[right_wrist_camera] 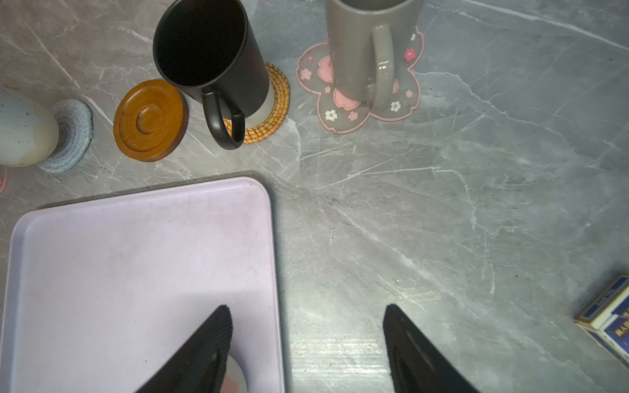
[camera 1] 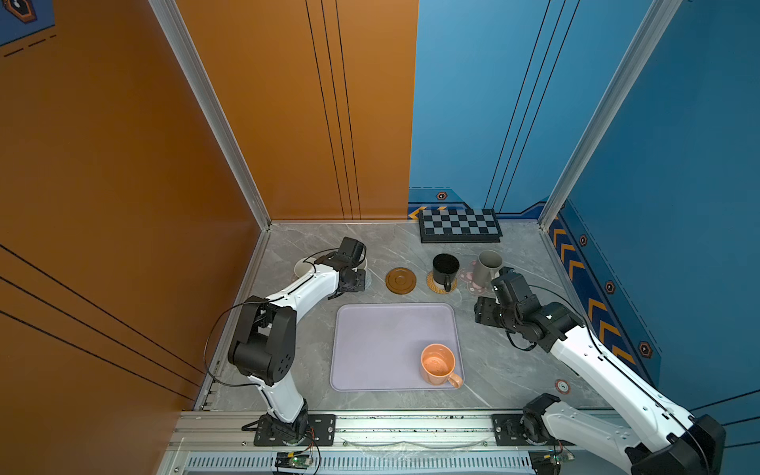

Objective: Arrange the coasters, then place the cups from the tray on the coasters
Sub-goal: 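Carry the white speckled mug with the left gripper toward the light blue knitted coaster, then hold the white speckled mug above the light blue knitted coaster beside the purple mug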

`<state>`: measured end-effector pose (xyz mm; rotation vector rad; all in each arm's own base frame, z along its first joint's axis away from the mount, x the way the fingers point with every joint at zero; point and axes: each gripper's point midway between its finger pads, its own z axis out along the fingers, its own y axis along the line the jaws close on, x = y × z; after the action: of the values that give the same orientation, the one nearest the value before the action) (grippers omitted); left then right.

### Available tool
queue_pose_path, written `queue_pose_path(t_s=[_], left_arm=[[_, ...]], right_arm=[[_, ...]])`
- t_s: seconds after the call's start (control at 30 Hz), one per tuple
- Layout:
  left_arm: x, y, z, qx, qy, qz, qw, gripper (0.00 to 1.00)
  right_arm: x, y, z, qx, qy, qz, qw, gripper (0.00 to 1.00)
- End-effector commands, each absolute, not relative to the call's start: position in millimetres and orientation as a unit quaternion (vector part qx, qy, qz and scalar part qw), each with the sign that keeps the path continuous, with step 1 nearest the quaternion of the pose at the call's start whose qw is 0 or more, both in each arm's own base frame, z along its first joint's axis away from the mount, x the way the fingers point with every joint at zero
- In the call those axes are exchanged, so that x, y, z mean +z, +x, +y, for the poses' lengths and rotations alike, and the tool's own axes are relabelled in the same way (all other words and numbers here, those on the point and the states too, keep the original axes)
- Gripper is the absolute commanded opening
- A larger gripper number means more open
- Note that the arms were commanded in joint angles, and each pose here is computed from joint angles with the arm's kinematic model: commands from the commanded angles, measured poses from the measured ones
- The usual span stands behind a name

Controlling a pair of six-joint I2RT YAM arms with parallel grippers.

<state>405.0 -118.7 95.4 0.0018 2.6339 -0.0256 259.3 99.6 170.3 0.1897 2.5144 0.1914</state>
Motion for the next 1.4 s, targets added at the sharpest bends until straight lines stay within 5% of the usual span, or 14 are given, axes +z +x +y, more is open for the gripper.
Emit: queue_pose_path(t_s=[0.0,1.37], left_arm=[[123,434,-120,-0.021,-0.022,0.948,0.317,0.00],[78,421,-126,-0.016,-0.028,0.959,0.283,0.00]], right_arm=[[175,261,102,0.077,0.069,0.949,0.297,0.73],[161,266,113,0.091,0.076,0.954,0.276,0.74]])
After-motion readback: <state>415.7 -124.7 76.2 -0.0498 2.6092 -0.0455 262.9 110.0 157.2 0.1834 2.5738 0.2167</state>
